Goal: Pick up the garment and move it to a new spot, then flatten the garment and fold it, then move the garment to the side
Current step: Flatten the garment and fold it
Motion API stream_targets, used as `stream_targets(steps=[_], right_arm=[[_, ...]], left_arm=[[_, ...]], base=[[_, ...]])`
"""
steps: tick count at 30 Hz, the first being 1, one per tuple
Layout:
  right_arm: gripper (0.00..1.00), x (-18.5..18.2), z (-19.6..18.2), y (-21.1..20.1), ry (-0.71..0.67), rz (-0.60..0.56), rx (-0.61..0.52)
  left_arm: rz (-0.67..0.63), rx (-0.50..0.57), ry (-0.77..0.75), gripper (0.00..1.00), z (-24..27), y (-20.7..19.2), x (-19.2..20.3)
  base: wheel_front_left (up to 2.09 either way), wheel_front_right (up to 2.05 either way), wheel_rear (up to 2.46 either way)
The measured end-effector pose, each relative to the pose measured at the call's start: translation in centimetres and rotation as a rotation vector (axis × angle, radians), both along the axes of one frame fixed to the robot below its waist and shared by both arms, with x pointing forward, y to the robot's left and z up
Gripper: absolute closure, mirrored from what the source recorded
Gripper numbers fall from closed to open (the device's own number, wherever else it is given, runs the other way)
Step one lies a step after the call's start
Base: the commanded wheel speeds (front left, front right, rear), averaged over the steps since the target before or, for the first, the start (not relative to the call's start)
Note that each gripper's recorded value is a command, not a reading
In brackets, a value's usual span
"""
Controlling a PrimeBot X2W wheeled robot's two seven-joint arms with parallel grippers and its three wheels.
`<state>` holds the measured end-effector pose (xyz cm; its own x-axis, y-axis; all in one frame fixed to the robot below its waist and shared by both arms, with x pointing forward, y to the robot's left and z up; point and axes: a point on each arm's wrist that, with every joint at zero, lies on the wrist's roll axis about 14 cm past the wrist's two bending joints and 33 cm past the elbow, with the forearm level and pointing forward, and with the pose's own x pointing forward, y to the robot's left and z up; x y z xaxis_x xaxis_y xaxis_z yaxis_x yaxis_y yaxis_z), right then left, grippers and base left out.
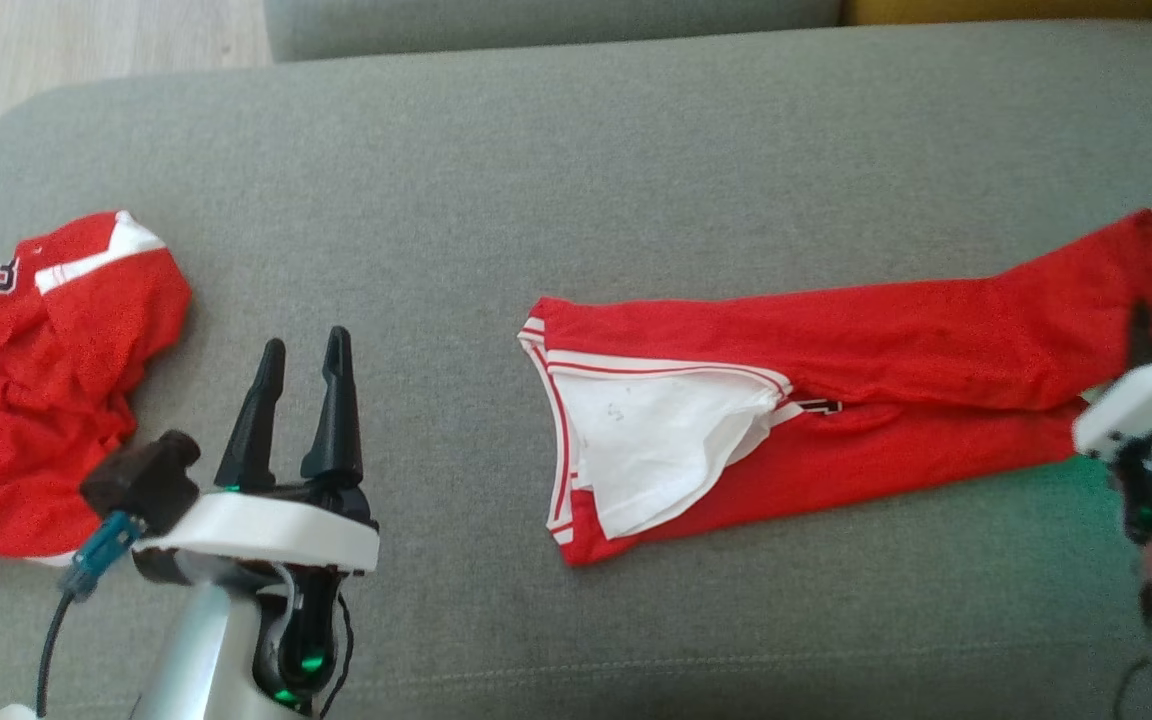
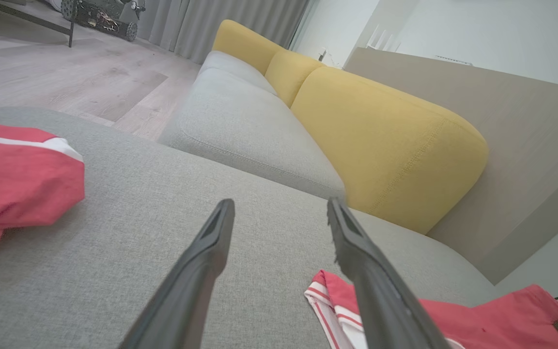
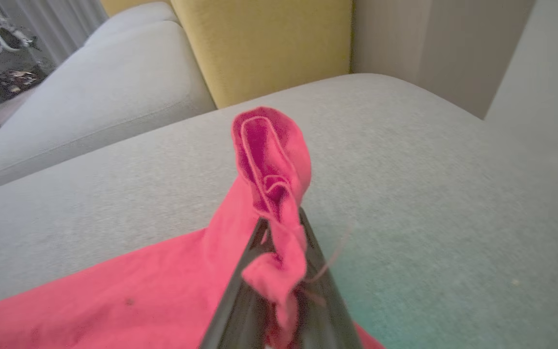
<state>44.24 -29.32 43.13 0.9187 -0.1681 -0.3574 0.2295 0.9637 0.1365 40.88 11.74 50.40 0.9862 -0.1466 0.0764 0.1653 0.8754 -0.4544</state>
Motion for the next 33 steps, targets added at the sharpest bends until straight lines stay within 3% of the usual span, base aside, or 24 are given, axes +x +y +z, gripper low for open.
stream_targets(steps=[11, 27, 33], right_arm=[[1.00, 1.0, 3.7, 6.9, -0.083, 0.157, 0.108], [1.00, -2.2, 6.4, 20.8, -0.099, 0.501, 0.355], [1.00, -3.8, 5.3, 25.7, -0.054, 0.620, 0.440]], left_arm=[[-0.017, -0.009, -0.015, 0.00, 0.7, -0.9, -0.2], [-0.012, -0.005, 0.001, 0.00, 0.2, -0.6, -0.8], [0.003, -0.002, 0.016, 0.00, -0.3, -0.1, -1.1]], base=[[0.00, 0.00, 0.00], [0.00, 0.00, 0.00], [0.00, 0.00, 0.00]])
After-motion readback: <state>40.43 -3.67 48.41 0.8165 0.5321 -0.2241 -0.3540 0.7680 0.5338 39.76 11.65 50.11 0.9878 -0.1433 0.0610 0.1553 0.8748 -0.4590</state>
